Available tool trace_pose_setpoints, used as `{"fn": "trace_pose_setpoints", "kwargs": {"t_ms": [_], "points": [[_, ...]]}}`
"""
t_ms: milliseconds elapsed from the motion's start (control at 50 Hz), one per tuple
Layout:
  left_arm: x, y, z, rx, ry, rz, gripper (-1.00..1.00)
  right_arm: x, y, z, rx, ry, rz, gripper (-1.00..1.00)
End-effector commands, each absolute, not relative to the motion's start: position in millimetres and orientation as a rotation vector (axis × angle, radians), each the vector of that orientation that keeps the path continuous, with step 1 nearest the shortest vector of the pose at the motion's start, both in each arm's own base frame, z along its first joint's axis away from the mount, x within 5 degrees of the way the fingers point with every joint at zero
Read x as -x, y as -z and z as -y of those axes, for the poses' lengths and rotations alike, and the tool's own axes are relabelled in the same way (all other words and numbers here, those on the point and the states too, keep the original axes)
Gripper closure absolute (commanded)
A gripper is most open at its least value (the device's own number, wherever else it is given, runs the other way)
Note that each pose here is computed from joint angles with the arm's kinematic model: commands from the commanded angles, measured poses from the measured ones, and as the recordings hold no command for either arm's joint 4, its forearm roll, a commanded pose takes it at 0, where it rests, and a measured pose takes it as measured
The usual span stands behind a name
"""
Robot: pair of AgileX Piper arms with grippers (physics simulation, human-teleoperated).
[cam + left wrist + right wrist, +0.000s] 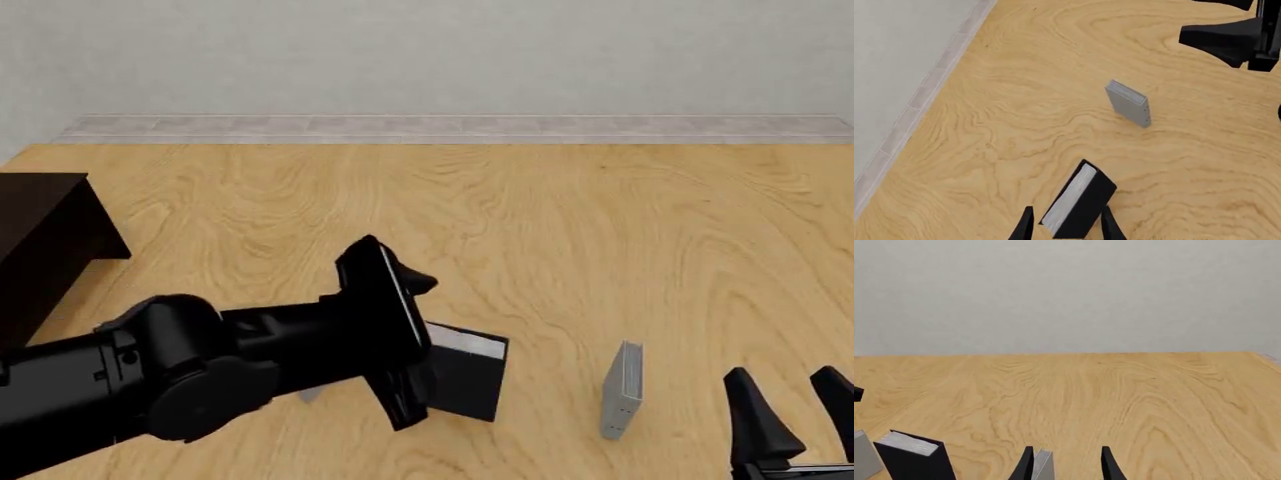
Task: Pick up the book in the middle and place it on the cabinet shelf.
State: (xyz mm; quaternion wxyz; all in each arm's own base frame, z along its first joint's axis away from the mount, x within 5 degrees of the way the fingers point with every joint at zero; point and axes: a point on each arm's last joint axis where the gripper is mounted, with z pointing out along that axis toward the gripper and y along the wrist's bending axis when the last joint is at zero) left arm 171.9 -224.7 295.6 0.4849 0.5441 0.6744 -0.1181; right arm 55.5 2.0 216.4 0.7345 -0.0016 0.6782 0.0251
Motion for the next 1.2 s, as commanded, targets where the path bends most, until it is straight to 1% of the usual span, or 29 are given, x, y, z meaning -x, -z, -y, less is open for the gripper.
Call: {"fn": "trace_pose_setpoints", "kwargs": {"t_ms": [20, 320, 340, 360, 420, 640, 680, 740, 900, 1200], "points": [[-177, -285, 230, -1.372, 0.258, -1.638, -1.00, -55, -217, -2, 0.001, -0.060, -1.489, -1.00], [-186, -270, 234, -1.399, 0.229, -1.662, -1.00, -55, -217, -2, 0.001, -0.063, -1.489, -1.00], [-188, -267, 234, -1.400, 0.225, -1.672, -1.00, -56, -216, -2, 0.001, -0.063, -1.490, -1.00], [-194, -266, 235, -1.380, 0.229, -1.714, -1.00, -55, -217, -2, 0.002, -0.063, -1.490, -1.00], [-194, -268, 237, -1.403, 0.214, -1.678, -1.00, -55, -217, -2, 0.003, -0.063, -1.490, -1.00], [-203, -270, 244, -1.431, 0.191, -1.676, -1.00, -56, -216, -2, 0.002, -0.067, -1.494, -1.00], [-203, -265, 246, -1.441, 0.191, -1.685, -1.00, -56, -215, -2, 0.000, -0.068, -1.494, -1.00], [-201, -259, 245, -1.457, 0.182, -1.658, -1.00, -55, -217, -2, -0.003, -0.068, -1.494, -1.00], [-203, -243, 251, -1.459, 0.196, -1.698, -1.00, -56, -215, -2, -0.007, -0.067, -1.495, -1.00], [-210, -228, 251, -1.453, 0.189, -1.729, -1.00, -56, -215, -2, 0.010, -0.054, -1.494, -1.00]]}}
